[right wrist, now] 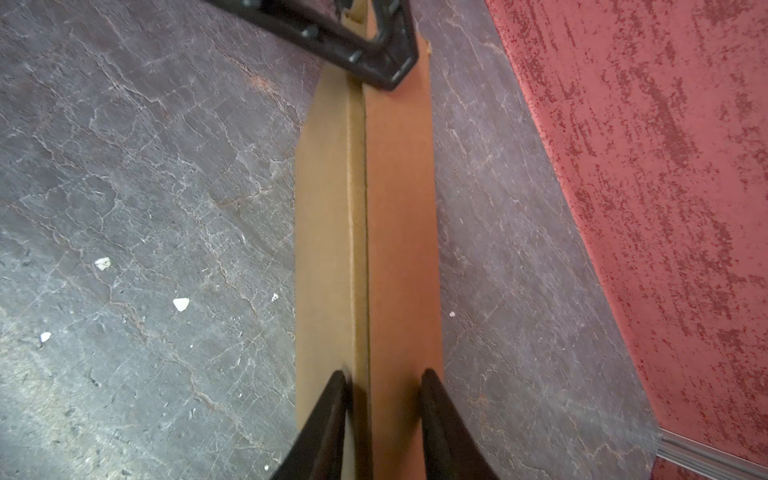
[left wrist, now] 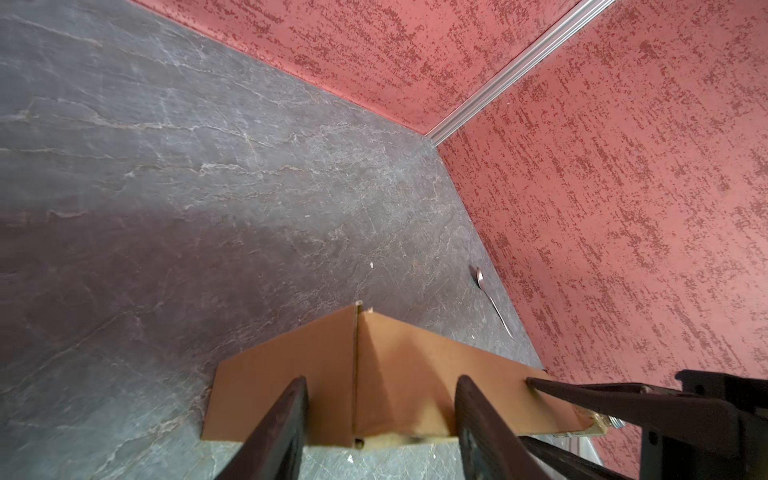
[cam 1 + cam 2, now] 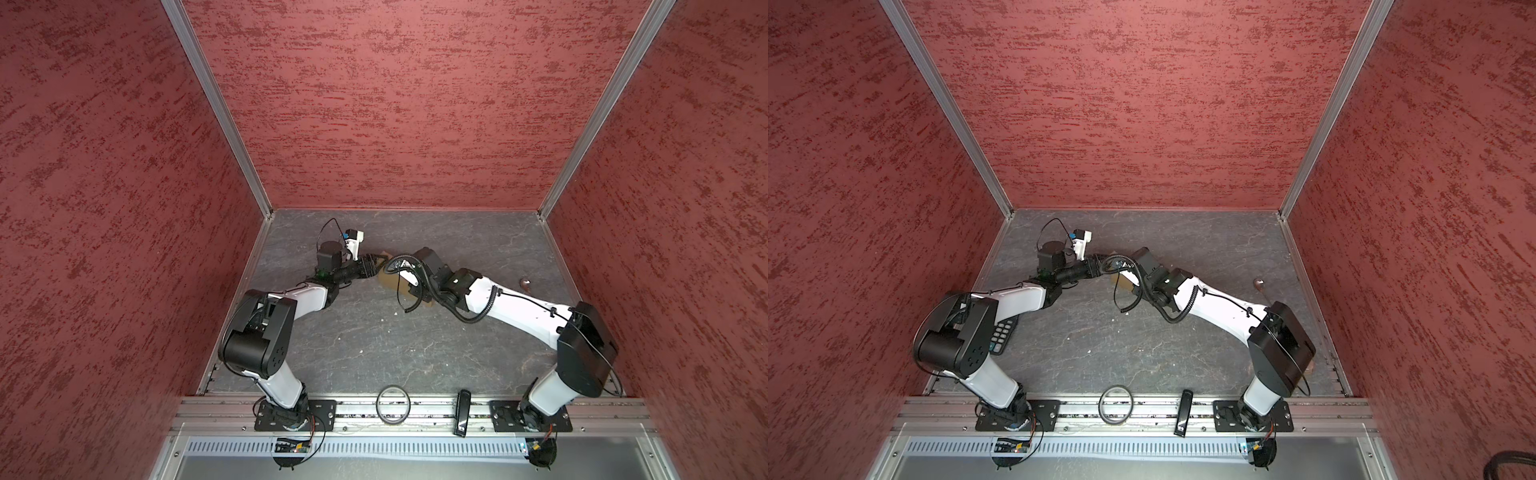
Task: Fold the paper box
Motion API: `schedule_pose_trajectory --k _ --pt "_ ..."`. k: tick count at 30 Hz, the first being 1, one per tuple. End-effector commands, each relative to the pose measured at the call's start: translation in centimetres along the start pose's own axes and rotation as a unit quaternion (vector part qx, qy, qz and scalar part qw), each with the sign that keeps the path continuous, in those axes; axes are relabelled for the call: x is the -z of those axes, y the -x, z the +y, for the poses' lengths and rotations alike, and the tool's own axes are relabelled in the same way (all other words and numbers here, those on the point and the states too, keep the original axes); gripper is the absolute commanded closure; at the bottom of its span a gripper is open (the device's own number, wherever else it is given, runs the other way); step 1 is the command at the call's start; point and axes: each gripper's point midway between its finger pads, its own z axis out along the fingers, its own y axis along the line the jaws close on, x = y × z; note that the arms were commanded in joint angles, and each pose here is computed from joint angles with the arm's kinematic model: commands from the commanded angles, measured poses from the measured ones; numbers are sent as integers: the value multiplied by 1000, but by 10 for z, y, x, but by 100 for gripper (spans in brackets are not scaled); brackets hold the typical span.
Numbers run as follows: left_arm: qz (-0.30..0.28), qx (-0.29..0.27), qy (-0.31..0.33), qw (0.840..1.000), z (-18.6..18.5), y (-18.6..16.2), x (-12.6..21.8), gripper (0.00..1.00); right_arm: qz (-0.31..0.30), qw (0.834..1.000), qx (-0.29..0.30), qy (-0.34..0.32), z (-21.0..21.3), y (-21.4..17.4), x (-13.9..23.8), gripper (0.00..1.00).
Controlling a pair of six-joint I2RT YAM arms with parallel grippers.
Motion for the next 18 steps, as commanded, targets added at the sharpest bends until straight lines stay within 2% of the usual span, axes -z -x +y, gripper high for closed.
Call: schedule_pose_trajectory --k 1,6,9,12,16,18 --pt "37 18 36 998 21 -29 -7 45 9 1000 5 23 13 -7 -2 65" --pt "41 17 61 997 28 -35 -9 47 -19 1000 -1 14 5 4 12 40" --pt "41 15 71 997 30 -37 -11 47 -40 999 -5 13 0 13 25 32" --pt "41 13 80 996 32 -38 -12 48 -61 998 -32 7 -9 21 41 28" --pt "42 10 90 995 33 -41 -13 48 -103 984 -142 -29 -43 28 74 30" --pt "43 5 96 994 32 -43 -13 48 -122 963 -236 -38 -60 26 90 33"
